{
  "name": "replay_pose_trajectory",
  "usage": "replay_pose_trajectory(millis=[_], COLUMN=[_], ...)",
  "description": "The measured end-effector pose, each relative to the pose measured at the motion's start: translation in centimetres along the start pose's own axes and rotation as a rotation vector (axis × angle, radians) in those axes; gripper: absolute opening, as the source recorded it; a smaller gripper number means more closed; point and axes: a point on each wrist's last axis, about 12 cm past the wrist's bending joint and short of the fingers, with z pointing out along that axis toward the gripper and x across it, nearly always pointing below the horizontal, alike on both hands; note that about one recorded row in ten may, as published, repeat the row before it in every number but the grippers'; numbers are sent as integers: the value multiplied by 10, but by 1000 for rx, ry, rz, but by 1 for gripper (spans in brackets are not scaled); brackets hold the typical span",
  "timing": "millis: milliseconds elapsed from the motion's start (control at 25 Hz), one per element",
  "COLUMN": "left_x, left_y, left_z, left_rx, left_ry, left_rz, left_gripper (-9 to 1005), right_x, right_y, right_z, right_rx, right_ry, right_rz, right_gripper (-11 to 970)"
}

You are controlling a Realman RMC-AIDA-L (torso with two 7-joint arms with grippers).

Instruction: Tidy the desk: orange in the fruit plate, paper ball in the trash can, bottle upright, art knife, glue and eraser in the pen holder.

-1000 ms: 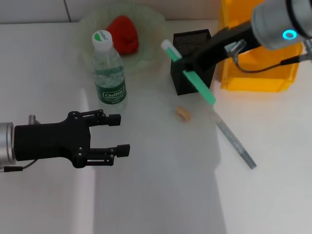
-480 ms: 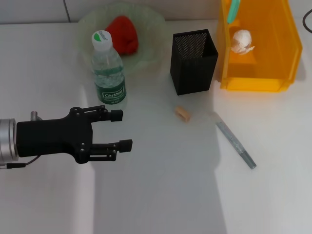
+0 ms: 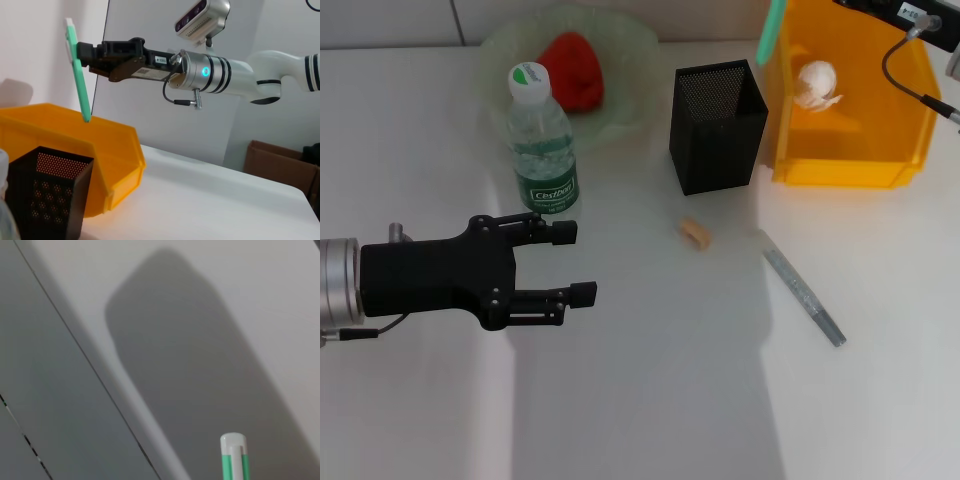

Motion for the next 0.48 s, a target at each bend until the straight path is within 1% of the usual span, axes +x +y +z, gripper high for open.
replay_pose_trajectory(millis=[40,360,480], left_x=[0,2,3], left_y=[0,-1,-1], left_z=[0,-1,-1], left_rx=[-2,-8,-8], left_ry=[1,2,2], left_rz=[-1,-6,-8], left_gripper=[800,800,799], right_x=[3,5,7], right_y=[0,4,6], right_z=[4,12,13], right_rx=[5,-13,-22], right_ry=[13,54,65], right_rz=[-2,-25,-27], right_gripper=[229,242,416])
